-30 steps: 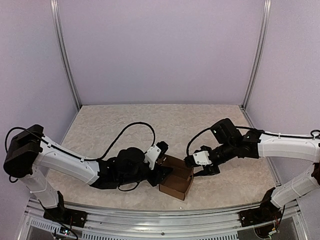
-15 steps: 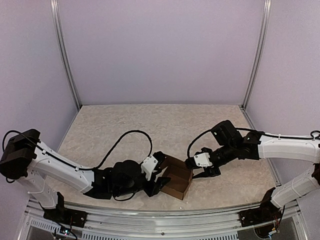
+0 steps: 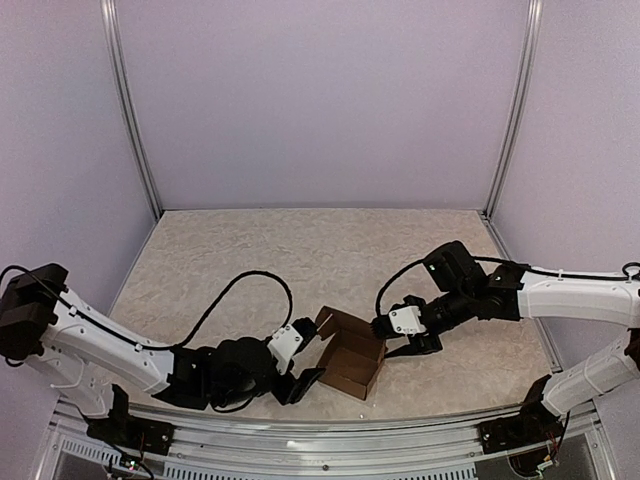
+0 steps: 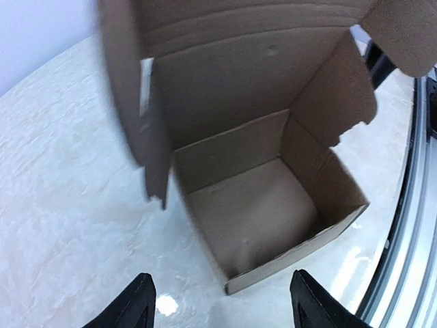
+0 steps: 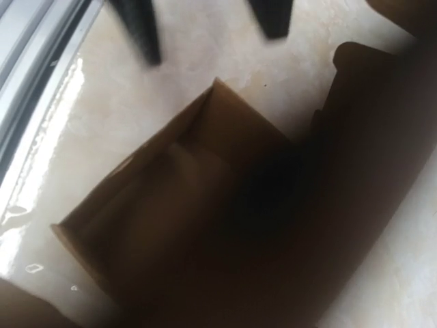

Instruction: Fold the paper box

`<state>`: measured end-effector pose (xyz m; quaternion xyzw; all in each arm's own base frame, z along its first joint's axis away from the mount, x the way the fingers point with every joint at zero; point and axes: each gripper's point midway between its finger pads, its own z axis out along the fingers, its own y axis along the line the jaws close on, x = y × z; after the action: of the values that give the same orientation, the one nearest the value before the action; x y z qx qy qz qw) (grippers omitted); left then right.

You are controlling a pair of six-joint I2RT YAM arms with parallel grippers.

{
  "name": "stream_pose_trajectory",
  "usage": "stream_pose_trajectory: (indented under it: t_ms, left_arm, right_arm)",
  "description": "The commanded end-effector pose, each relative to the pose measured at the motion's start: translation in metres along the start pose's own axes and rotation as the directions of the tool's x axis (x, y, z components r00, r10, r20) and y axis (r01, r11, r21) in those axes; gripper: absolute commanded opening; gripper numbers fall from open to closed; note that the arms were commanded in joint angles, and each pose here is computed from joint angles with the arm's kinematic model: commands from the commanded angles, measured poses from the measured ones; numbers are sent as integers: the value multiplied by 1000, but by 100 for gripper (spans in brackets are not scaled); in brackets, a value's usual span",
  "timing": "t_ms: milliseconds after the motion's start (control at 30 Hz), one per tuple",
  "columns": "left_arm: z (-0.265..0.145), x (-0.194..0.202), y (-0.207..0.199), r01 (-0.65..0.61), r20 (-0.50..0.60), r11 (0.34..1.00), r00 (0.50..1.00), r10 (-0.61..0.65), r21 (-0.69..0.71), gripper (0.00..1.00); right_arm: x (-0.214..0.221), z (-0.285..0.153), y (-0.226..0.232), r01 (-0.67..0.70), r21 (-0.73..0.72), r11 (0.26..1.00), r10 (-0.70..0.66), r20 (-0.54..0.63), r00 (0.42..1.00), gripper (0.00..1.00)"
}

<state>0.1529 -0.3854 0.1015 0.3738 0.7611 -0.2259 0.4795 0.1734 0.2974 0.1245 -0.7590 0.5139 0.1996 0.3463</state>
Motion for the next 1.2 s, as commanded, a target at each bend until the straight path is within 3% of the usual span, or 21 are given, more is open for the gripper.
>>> stream_pose_trajectory:
  t_ms: [0, 267, 467, 633, 767, 1000, 1167]
  left_arm:
    - [-15, 3, 39, -26, 17, 988, 999, 29, -154, 68]
    - [9, -34, 48, -108, 104, 990, 988, 117, -87, 68]
    - [36, -34, 18, -178, 22, 983, 984, 178, 34, 57]
    - [43, -30, 5, -79, -50, 993, 995, 83, 83, 41]
    - [52, -31, -2, 1, -88, 994, 996, 9, 108, 34]
    - [66, -14, -8, 70, -150, 991, 987, -53, 111, 30]
    - [59, 4, -9, 45, -178, 996, 984, -31, 75, 30]
  right_arm:
    - [-6, -3, 5, -12, -16, 1000, 12, 22, 1000, 51]
    - [-9, -3, 0, -19, -10, 1000, 19, 20, 1000, 52]
    - [-9, -3, -3, -31, 1, 1000, 31, 22, 999, 52]
    - [-7, -3, 0, -20, 3, 1000, 20, 20, 1000, 53]
    - [-7, -2, 1, -21, -4, 1000, 21, 23, 1000, 53]
    - [-3, -3, 7, -4, -12, 1000, 4, 14, 1000, 53]
    - [0, -7, 19, 17, -55, 998, -17, 4, 1000, 55]
